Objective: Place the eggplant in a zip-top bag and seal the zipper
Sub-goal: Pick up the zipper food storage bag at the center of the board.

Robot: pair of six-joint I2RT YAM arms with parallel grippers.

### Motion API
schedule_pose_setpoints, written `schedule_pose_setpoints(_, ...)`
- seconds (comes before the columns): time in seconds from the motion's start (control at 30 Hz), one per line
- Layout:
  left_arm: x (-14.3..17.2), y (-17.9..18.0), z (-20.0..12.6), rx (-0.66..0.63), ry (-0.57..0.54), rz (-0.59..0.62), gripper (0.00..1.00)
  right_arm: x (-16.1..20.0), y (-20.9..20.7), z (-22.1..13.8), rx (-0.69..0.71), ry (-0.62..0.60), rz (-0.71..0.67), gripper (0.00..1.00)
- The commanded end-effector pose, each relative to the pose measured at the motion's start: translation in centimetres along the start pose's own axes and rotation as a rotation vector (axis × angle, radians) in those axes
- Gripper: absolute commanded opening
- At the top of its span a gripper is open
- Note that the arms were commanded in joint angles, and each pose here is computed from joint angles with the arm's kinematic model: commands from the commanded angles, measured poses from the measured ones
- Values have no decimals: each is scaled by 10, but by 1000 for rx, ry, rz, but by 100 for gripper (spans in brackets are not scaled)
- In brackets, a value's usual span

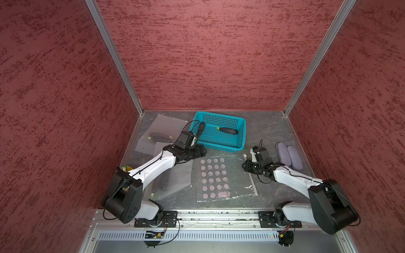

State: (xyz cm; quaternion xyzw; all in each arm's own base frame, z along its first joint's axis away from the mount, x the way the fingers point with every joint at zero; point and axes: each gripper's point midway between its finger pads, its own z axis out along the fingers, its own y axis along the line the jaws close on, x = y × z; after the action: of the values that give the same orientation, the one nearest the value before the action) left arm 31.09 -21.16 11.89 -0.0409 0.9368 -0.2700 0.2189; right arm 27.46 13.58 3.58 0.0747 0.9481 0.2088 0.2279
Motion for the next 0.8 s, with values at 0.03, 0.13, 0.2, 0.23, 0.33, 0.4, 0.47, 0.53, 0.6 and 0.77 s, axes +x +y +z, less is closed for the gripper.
schedule_pose_setpoints(0.03,6,1,5,2,14,-4,78,3,14,-1,-45,4,4,27)
schedule_pose_setpoints(0.13,7,-1,6,8,17,-1,78,4,20,-4,-56,16,-17,14)
schedule_pose_setpoints(0.2,6,-4,6,18,22,1,78,4,27,-6,-77,23,-41,10)
schedule_pose_setpoints(0.23,7,-6,6,24,26,1,78,4,32,-8,-96,23,-51,9)
schedule_pose_setpoints(0.33,7,-15,6,62,41,6,78,1,47,-15,-152,28,-69,7)
schedule_pose_setpoints(0.4,8,-25,7,106,61,19,78,-4,66,-22,-235,25,-77,7)
schedule_pose_setpoints(0.47,10,-37,8,159,85,39,78,-10,90,-32,-335,15,-97,6)
schedule_pose_setpoints(0.53,13,-49,8,208,105,58,78,-15,113,-40,-409,9,-134,6)
schedule_pose_setpoints(0.6,14,-63,6,262,116,69,78,-15,132,-43,-463,23,-175,6)
schedule_pose_setpoints(0.77,14,-93,-3,406,129,79,78,-12,172,-47,-589,35,-254,6)
